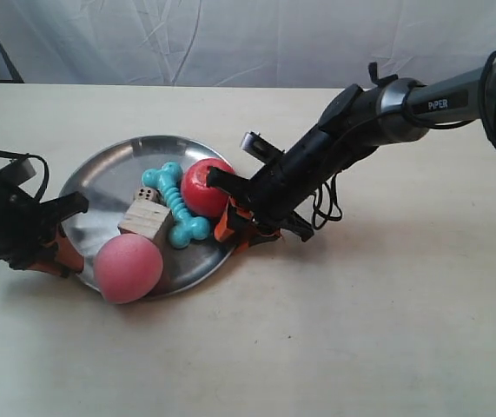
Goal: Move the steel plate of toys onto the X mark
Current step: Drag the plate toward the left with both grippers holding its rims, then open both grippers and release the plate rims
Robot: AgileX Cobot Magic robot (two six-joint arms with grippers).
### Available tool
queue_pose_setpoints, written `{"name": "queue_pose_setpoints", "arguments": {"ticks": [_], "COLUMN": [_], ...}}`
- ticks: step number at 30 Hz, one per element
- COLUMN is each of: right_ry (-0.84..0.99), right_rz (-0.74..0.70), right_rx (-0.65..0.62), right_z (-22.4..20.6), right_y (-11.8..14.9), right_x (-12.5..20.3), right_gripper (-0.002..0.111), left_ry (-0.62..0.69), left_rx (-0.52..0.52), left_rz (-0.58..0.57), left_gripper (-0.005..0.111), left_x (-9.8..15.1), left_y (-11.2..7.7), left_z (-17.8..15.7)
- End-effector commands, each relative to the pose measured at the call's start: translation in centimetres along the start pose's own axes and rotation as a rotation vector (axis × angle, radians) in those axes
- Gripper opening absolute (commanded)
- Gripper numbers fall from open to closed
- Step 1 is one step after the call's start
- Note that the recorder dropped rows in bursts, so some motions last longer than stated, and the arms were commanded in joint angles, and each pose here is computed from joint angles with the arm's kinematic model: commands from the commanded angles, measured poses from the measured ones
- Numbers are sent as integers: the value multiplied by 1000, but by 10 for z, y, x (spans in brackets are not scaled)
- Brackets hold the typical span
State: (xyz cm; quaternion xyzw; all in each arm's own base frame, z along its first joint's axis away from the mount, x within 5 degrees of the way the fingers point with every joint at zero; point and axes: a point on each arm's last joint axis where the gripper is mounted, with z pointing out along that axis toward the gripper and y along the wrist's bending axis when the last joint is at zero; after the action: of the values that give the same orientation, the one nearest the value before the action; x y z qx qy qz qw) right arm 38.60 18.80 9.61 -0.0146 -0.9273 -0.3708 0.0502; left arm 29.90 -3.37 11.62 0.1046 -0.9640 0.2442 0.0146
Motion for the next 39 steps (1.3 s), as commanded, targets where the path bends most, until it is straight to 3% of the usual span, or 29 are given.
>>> {"name": "queue_pose_setpoints", "arguments": {"ticks": [1,12,26,39], "right_ry": [-36,-29,-25,-1], "right_rz": [10,6,-28,-30], "right_rx": [-37,-32,-6,68], "right_z": [-4,-4,-13,-22], "right_y": [9,9,10,3], "right_x": [-2,-2,-1,1], "right_gripper": [40,40,40,40], "left_ry": [25,34,100,-4], "left_rx": [-17,-25,-83,-75], "left_rz": [74,81,125,155], "left_gripper": [2,37,37,37], "left_x": [5,5,11,11], "left_y": [-2,-1,5,-7], "left_z": [1,1,0,-21]}}
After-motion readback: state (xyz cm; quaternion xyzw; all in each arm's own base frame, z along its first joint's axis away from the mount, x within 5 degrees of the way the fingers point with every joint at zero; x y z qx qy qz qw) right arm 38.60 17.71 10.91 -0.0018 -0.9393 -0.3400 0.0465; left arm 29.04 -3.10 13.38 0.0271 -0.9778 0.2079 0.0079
